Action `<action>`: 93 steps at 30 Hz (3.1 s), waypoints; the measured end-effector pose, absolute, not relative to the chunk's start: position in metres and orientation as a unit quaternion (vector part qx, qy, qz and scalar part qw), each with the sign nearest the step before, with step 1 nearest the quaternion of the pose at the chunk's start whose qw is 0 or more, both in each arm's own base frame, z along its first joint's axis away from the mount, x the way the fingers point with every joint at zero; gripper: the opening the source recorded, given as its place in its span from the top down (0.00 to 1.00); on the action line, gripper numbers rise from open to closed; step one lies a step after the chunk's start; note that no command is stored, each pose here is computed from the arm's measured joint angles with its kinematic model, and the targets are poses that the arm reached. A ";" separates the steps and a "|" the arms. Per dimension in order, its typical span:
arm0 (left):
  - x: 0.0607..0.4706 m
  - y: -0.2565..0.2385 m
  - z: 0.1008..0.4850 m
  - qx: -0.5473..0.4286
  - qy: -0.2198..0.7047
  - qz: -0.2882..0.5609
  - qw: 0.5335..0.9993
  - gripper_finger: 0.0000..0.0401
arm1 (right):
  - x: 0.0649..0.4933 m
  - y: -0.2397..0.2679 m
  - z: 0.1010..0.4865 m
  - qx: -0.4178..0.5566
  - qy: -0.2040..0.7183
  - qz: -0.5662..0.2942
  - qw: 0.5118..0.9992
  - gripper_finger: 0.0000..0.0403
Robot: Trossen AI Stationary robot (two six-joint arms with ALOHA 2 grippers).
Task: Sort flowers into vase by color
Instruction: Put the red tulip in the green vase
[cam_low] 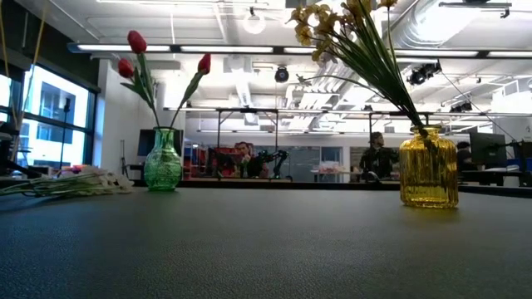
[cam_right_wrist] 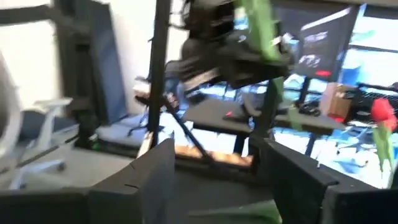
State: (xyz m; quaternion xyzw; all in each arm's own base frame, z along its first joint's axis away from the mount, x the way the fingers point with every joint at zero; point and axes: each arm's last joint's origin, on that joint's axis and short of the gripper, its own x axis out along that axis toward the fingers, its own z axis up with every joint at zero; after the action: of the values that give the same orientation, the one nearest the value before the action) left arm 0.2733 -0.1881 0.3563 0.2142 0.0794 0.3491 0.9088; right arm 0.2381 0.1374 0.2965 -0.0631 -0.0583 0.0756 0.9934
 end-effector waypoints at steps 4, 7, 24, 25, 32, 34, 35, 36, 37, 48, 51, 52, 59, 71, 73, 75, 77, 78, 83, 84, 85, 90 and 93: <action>0.256 -0.172 0.370 0.202 0.095 0.417 0.881 1.00 | 0.222 0.151 0.292 -0.062 -0.012 0.083 0.995 0.42; 0.245 -0.150 0.379 0.177 0.086 0.426 0.883 1.00 | 0.216 0.161 0.282 -0.056 0.028 0.073 0.995 0.43; 0.172 0.008 0.366 0.040 0.108 0.551 0.826 1.00 | 0.230 0.188 0.219 -0.058 0.127 -0.014 0.990 0.51; 0.171 0.012 0.364 0.036 0.113 0.552 0.825 1.00 | 0.230 0.188 0.220 -0.058 0.126 -0.015 0.990 0.51; 0.174 0.037 0.333 0.029 0.153 0.587 0.795 1.00 | 0.231 0.188 0.221 -0.065 0.122 -0.015 0.990 0.51; 0.174 0.042 0.326 0.017 0.161 0.587 0.793 1.00 | 0.231 0.188 0.221 -0.065 0.122 -0.015 0.990 0.51; 0.174 0.045 0.323 0.014 0.163 0.589 0.791 1.00 | 0.231 0.188 0.221 -0.065 0.122 -0.015 0.990 0.51; 0.175 0.047 0.322 0.011 0.164 0.591 0.790 1.00 | 0.231 0.188 0.221 -0.065 0.122 -0.015 0.990 0.51; 0.175 0.048 0.322 0.008 0.164 0.590 0.791 1.00 | 0.231 0.188 0.221 -0.067 0.122 -0.015 0.990 0.51; 0.183 0.047 0.355 -0.026 0.108 0.486 0.867 1.00 | 0.235 0.182 0.222 -0.067 0.120 -0.030 0.990 0.51; 0.179 0.053 0.356 0.004 0.115 0.540 0.834 1.00 | 0.238 0.179 0.223 -0.061 0.116 -0.037 0.991 0.51; 0.177 0.056 0.355 0.011 0.121 0.557 0.821 1.00 | 0.238 0.179 0.223 -0.060 0.115 -0.038 0.991 0.51; 0.174 0.077 0.334 0.002 0.157 0.579 0.800 1.00 | 0.238 0.179 0.223 -0.057 0.113 -0.037 0.991 0.51; 0.173 0.083 0.330 -0.005 0.162 0.575 0.802 1.00 | 0.238 0.179 0.223 -0.057 0.113 -0.037 0.991 0.51; 0.174 0.080 0.337 -0.004 0.153 0.568 0.808 1.00 | 0.238 0.179 0.223 -0.057 0.113 -0.037 0.991 0.51; 0.174 0.076 0.346 -0.006 0.141 0.561 0.816 1.00 | 0.238 0.179 0.223 -0.057 0.113 -0.037 0.991 0.51; 0.175 0.072 0.354 -0.008 0.129 0.552 0.824 1.00 | 0.238 0.179 0.223 -0.057 0.113 -0.037 0.991 0.51; 0.176 0.070 0.358 -0.009 0.124 0.548 0.827 1.00 | 0.238 0.179 0.223 -0.057 0.113 -0.037 0.991 0.51; 0.177 0.065 0.364 -0.020 0.115 0.525 0.843 1.00 | 0.238 0.179 0.223 -0.057 0.113 -0.037 0.991 0.51; 0.176 0.065 0.363 -0.018 0.122 0.526 0.841 1.00 | 0.238 0.179 0.224 -0.057 0.112 -0.037 0.991 0.51; 0.176 0.065 0.361 -0.019 0.131 0.529 0.838 1.00 | 0.238 0.179 0.224 -0.057 0.112 -0.037 0.991 0.51; 0.175 0.068 0.351 -0.043 0.159 0.532 0.831 1.00 | 0.238 0.179 0.224 -0.057 0.112 -0.037 0.991 0.51; 0.174 0.069 0.350 -0.049 0.161 0.529 0.832 1.00 | 0.238 0.179 0.224 -0.057 0.112 -0.037 0.991 0.51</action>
State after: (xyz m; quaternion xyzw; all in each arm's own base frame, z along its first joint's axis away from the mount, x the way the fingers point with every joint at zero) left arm 0.1745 0.0690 0.3502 -0.0495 0.1609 0.5291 0.8317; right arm 0.2384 0.1787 0.2235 -0.0574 0.1123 -0.0367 0.9913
